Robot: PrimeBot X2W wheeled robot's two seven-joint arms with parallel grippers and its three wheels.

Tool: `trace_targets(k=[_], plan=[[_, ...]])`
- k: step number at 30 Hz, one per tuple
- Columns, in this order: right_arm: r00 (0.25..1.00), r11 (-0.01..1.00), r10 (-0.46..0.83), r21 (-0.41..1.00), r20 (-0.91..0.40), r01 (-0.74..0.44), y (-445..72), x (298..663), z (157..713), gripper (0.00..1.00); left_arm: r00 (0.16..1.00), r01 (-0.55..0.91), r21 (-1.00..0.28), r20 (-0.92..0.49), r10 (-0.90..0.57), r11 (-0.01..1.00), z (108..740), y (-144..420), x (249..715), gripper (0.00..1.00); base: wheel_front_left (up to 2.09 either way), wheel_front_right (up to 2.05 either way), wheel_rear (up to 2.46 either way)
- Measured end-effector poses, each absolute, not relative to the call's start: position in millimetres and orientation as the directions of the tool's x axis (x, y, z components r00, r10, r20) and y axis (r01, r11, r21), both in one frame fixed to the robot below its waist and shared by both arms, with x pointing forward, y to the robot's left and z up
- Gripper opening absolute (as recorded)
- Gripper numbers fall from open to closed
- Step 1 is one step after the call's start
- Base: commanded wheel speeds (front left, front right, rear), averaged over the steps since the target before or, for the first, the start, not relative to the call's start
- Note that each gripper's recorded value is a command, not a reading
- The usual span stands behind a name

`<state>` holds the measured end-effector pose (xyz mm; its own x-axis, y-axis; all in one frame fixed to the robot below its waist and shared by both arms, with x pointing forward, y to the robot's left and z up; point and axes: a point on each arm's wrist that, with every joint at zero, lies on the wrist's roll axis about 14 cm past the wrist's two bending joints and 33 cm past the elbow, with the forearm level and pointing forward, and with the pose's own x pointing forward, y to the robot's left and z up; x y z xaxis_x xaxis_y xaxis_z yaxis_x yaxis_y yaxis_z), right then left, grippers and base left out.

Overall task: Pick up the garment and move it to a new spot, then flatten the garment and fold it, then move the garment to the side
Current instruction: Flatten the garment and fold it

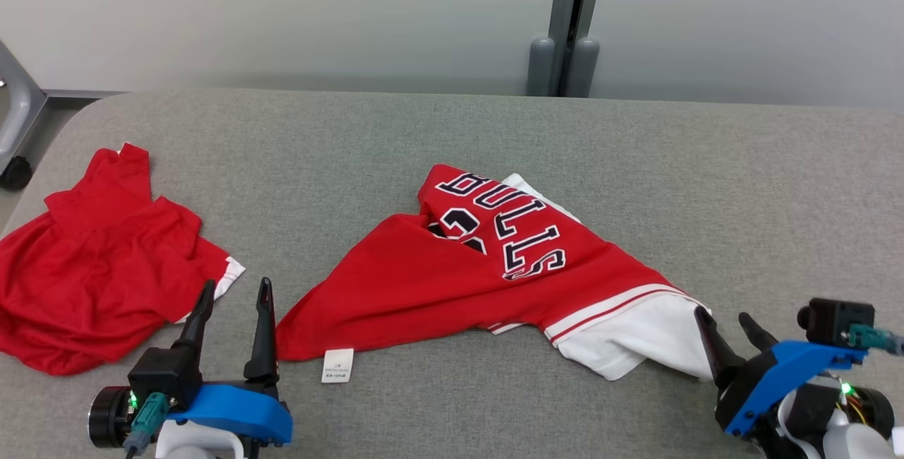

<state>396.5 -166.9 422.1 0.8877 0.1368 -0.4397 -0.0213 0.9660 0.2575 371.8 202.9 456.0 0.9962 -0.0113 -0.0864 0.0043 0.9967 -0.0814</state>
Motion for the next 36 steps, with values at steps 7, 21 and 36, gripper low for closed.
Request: trace_targets(k=[7, 21, 36], plan=[[0.802, 0.943, 0.217, 0.332, -0.556, -0.025, -145.4, 403.9, 399.0, 0.82, 0.996, 0.006, -0.092, -0.084, -0.014, 0.996, 456.4, 201.0, 373.0, 1.0, 0.0, 0.0, 0.0], [0.853, 0.984, 0.03, 0.168, -0.521, 0.068, -199.5, 416.1, 415.0, 0.0, 0.997, 0.011, -0.102, -0.072, -0.018, 0.995, 459.8, 199.0, 373.1, 1.0, 0.0, 0.0, 0.0], [0.904, 0.972, -0.065, 0.18, -0.422, 0.154, -233.6, 399.4, 432.4, 1.0, 0.998, 0.023, -0.115, -0.061, -0.03, 0.993, 462.5, 193.1, 374.6, 1.0, 0.0, 0.0, 0.0]])
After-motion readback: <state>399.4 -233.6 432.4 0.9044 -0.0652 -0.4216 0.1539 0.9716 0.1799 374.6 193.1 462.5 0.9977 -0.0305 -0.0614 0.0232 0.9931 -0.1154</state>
